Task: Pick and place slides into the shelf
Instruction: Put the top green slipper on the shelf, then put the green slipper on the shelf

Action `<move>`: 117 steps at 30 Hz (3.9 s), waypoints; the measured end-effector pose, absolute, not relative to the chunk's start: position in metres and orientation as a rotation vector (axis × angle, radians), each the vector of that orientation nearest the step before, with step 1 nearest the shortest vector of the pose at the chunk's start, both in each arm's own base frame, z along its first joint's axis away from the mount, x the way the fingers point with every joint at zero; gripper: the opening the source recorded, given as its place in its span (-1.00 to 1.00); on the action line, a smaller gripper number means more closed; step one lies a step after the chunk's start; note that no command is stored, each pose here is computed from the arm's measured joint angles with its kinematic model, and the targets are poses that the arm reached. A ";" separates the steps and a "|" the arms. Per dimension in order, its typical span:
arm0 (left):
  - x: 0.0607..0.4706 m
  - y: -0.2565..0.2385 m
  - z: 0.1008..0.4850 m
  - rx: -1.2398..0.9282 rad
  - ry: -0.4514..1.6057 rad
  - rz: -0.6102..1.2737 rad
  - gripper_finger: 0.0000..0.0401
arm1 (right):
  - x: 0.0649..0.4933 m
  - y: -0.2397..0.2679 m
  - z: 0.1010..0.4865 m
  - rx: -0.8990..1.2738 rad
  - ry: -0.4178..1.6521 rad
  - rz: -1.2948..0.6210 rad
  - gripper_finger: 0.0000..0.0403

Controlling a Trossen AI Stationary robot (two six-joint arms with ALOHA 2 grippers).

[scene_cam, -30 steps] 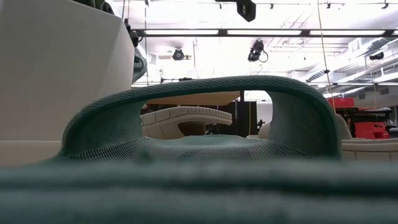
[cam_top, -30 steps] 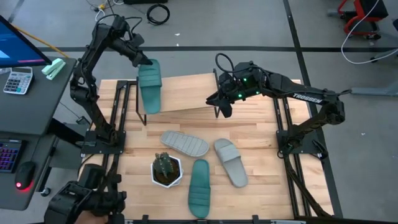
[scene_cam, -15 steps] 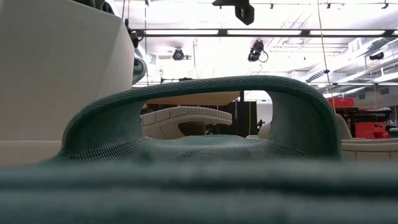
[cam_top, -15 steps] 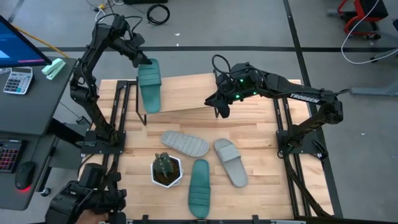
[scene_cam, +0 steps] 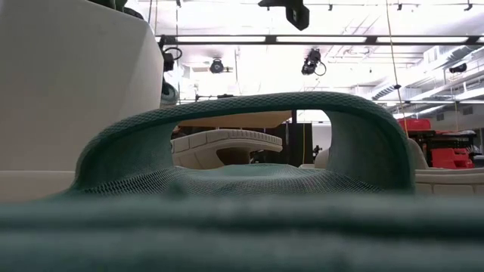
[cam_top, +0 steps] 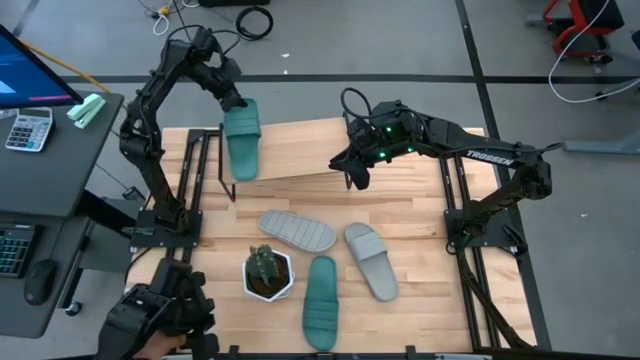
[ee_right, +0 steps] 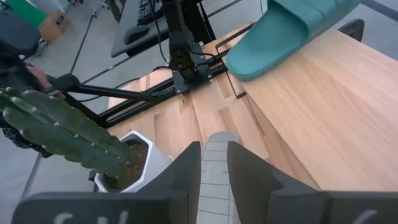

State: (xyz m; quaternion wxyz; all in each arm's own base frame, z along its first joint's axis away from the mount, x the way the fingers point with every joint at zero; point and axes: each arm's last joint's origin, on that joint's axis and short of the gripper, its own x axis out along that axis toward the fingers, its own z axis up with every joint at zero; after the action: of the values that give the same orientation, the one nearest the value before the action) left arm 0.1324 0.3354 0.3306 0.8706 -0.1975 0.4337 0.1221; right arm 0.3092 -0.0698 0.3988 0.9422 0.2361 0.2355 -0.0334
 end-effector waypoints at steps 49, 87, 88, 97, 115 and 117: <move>0.140 0.345 0.327 -0.500 0.972 0.503 0.03 | 0.309 -0.071 0.399 0.452 0.477 -0.086 -0.57; 0.171 0.154 0.458 -0.352 0.663 0.258 -0.96 | 0.195 -0.072 0.445 0.400 0.464 -0.234 -0.57; 0.174 0.147 0.459 -0.342 0.664 0.251 -0.97 | 0.193 -0.070 0.445 0.405 0.467 -0.233 -0.57; 0.201 0.096 0.465 -0.234 0.689 0.214 -0.92 | 0.181 -0.055 0.446 0.419 0.508 -0.202 -0.57; 0.194 0.048 0.382 -0.221 0.530 0.272 -0.98 | 0.164 -0.031 0.365 0.664 0.545 -0.232 -0.57; 0.186 0.046 0.375 -0.240 0.479 0.275 -0.96 | 0.165 -0.027 0.352 0.710 0.549 -0.228 -0.57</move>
State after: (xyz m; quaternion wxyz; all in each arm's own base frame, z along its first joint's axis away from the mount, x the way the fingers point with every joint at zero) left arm 0.1860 0.0457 0.3746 0.9550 -0.1183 0.2361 0.1353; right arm 0.1652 -0.0274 0.3518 0.8949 0.3422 0.2646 -0.1099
